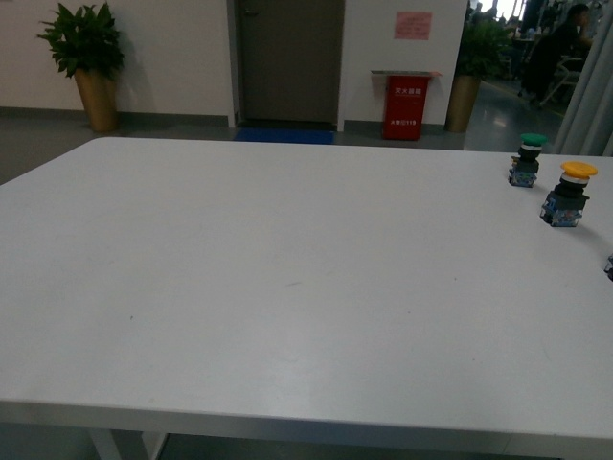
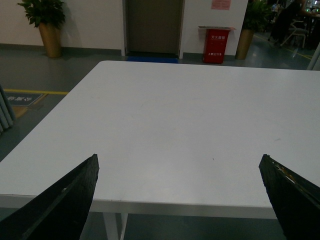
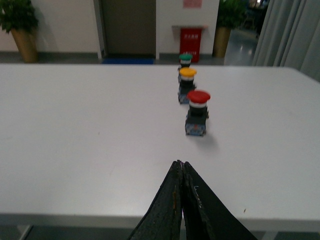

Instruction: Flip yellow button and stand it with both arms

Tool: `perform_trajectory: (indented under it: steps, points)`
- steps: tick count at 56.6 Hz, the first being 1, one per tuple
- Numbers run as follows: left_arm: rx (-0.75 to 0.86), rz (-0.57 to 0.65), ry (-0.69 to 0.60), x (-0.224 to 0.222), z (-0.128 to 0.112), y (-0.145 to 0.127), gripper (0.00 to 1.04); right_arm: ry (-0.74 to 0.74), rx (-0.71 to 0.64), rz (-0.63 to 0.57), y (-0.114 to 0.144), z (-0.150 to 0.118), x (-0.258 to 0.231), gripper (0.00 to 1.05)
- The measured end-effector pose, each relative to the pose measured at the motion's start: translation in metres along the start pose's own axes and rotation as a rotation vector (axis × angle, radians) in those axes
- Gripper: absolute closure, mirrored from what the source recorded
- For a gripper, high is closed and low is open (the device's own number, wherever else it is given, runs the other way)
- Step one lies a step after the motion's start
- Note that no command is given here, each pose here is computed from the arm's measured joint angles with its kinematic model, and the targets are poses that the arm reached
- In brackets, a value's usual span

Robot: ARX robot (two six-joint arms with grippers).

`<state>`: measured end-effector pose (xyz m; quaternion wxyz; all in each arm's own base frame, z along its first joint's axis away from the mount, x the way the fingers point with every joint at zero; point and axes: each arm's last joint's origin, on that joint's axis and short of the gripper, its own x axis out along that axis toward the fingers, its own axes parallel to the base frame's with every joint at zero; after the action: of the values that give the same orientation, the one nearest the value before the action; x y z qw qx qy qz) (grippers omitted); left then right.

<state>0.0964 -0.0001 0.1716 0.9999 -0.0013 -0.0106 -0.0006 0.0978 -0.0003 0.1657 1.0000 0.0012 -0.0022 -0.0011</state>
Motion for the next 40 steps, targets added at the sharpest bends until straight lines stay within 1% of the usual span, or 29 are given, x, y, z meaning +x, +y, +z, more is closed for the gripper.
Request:
perform_trajectory:
  steps: [14,15,21,22,25,27,30,32,37,38,40]
  points:
    - [0.0,0.0,-0.001,-0.0001,0.0001,0.0,0.06,0.001,0.0,0.0,0.0,-0.0002,-0.0003,1.01]
    - [0.0,0.0,-0.001,-0.0001,0.0001,0.0,0.06,0.001,-0.002,0.0,0.0,-0.0002,-0.0003,0.99]
    - [0.0,0.0,-0.001,-0.0001,0.0001,0.0,0.06,0.001,-0.002,0.0,0.0,-0.0002,-0.0003,0.77]
    - [0.0,0.0,-0.001,-0.0001,0.0001,0.0,0.06,0.001,-0.002,0.0,0.0,-0.0002,-0.0003,0.71]
    - [0.0,0.0,-0.001,-0.0001,0.0001,0.0,0.06,0.001,-0.002,0.0,0.0,-0.0002,-0.0003,0.64]
    - [0.0,0.0,-0.001,-0.0001,0.0001,0.0,0.06,0.001,-0.002,0.0,0.0,-0.0002,-0.0003,0.57]
    - [0.0,0.0,-0.001,-0.0001,0.0001,0.0,0.06,0.001,-0.002,0.0,0.0,-0.0002,-0.0003,0.5]
    - [0.0,0.0,-0.001,-0.0001,0.0001,0.0,0.06,0.001,-0.002,0.0,0.0,-0.0002,-0.0003,0.43]
    - [0.0,0.0,-0.001,-0.0001,0.0001,0.0,0.06,0.001,-0.002,0.0,0.0,-0.0002,-0.0003,0.31]
    - [0.0,0.0,-0.001,-0.0001,0.0001,0.0,0.06,0.001,-0.002,0.0,0.0,-0.0002,-0.0003,0.25]
    - [0.0,0.0,-0.001,-0.0001,0.0001,0.0,0.06,0.001,-0.002,0.0,0.0,-0.0002,-0.0003,0.2]
